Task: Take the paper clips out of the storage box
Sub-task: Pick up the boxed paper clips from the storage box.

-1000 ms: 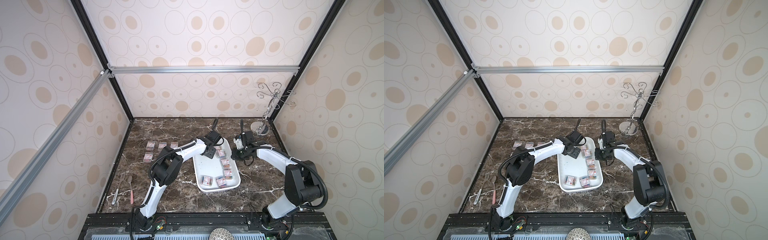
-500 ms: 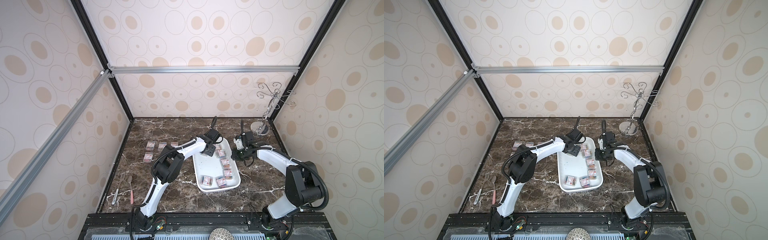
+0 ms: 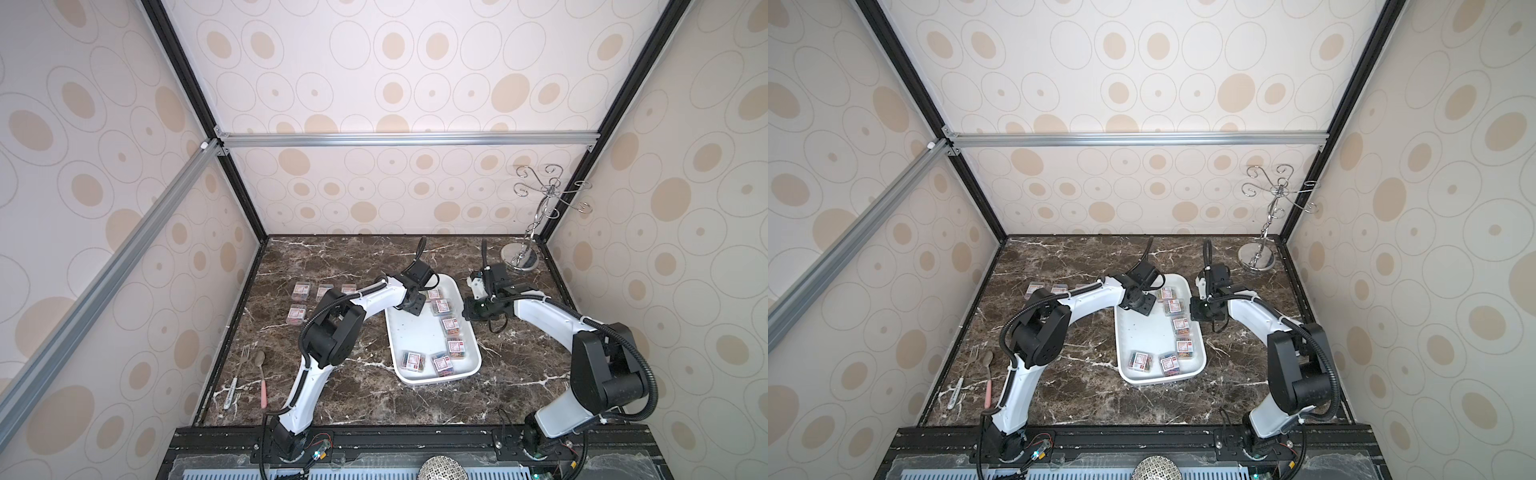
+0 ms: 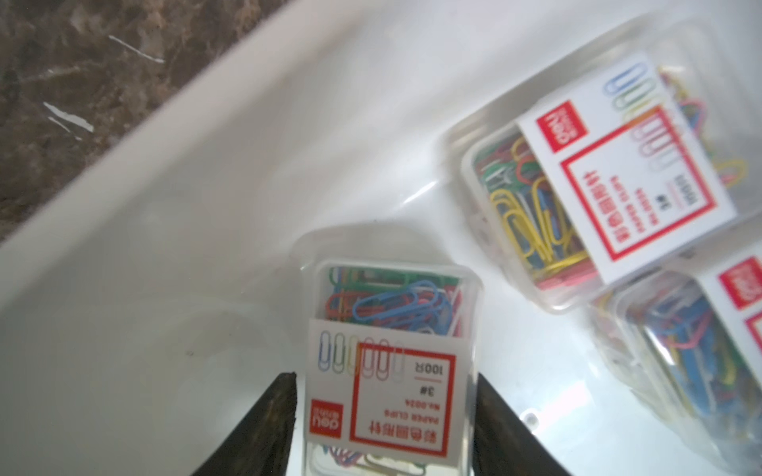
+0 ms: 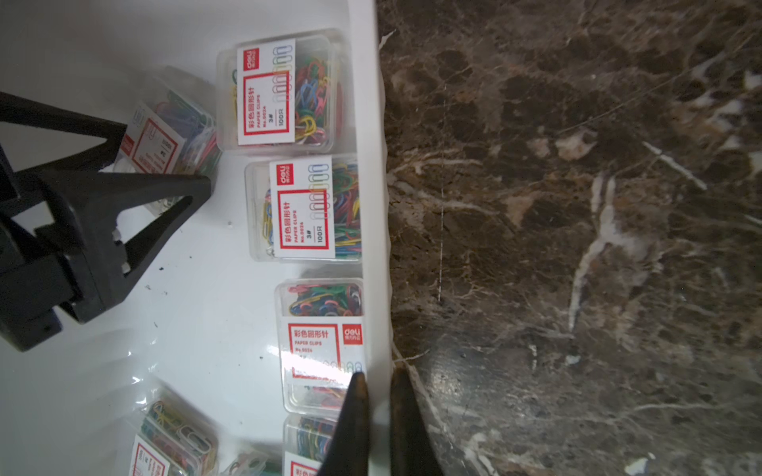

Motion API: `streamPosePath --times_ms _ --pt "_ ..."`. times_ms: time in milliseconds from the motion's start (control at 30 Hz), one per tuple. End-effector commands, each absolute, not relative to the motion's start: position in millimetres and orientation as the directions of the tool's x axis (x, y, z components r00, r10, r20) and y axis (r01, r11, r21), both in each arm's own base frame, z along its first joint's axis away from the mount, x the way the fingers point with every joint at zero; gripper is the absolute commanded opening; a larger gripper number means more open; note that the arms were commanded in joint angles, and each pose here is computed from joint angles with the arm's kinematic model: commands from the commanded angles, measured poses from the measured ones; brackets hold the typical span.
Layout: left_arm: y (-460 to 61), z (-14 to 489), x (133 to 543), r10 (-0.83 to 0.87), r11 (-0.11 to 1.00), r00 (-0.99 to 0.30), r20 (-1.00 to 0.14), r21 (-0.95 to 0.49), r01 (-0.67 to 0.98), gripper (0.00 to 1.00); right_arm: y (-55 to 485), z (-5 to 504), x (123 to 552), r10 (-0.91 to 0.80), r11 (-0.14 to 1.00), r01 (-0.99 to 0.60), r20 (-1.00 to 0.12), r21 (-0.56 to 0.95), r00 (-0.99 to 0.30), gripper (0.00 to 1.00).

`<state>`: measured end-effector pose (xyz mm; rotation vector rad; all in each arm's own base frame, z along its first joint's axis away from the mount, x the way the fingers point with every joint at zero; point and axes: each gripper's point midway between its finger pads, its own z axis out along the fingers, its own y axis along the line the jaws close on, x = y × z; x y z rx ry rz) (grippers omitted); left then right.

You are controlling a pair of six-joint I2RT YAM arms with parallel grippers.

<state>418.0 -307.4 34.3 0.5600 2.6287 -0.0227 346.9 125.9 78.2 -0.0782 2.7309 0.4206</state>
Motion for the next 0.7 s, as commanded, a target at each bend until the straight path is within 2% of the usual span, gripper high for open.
streamPosePath --times_ms 0,267,667 --pt "-306 47 422 0.362 0.921 -0.811 -0.459 0.040 0.388 0.62 112 65 328 -0.013 0.972 -0.085 -0.311 0.219 -0.950 0.00" --pt "-308 53 425 0.369 0.915 -0.801 -0.472 0.035 0.401 0.57 112 66 329 -0.019 0.973 -0.089 -0.313 0.213 -0.950 0.00" --pt "-312 96 426 0.356 0.912 -0.764 -0.538 0.019 0.411 0.54 111 61 329 -0.022 0.974 -0.088 -0.302 0.207 -0.953 0.00"
